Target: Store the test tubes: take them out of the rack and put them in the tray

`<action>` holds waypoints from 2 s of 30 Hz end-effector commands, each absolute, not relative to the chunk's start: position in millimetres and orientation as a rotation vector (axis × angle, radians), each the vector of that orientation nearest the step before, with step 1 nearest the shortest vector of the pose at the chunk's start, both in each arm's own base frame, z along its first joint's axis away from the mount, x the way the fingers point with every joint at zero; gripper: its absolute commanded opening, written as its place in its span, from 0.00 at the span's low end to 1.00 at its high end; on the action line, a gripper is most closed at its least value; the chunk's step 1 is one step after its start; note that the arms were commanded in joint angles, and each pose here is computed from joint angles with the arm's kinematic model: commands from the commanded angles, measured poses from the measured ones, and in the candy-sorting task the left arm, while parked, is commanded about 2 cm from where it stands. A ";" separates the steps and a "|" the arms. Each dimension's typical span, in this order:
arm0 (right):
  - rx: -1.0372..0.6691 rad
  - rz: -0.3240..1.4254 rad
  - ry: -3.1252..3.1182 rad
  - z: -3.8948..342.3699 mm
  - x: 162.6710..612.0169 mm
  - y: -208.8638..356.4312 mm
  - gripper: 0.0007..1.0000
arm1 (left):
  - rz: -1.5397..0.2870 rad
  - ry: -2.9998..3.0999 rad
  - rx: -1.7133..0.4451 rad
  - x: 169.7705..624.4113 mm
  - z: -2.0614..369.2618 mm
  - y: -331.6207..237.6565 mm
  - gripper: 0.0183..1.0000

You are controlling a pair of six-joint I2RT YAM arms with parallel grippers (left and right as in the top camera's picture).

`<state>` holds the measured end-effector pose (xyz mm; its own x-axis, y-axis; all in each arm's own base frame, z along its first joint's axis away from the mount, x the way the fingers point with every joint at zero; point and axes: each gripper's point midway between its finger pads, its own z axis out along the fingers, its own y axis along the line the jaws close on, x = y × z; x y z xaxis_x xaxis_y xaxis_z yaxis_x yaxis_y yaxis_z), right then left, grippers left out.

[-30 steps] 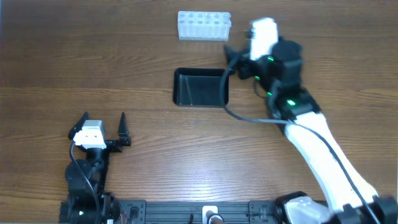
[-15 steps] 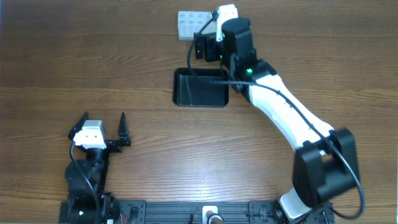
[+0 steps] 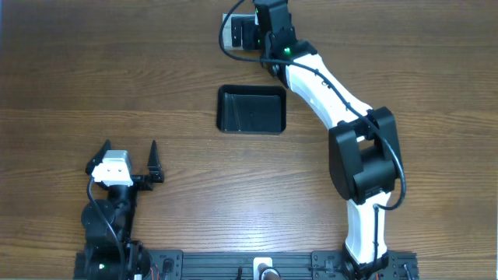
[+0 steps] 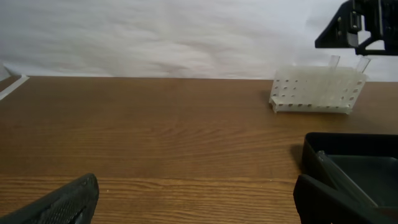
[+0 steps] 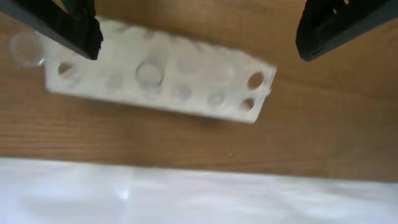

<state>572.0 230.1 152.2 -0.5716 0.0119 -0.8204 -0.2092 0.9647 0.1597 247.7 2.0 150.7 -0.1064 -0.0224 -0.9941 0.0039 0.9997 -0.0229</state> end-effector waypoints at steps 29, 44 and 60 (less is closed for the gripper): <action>-0.090 0.218 2.116 121.8 610.0 216.8 0.65 | -0.014 1.683 0.005 247.7 148.2 1.2 1.00; -0.195 0.125 2.112 119.8 607.1 219.0 0.52 | -0.014 1.683 0.005 247.7 148.2 1.2 1.00; -0.196 0.125 2.115 118.8 606.7 219.1 0.27 | -0.014 1.683 0.005 247.7 148.2 1.2 1.00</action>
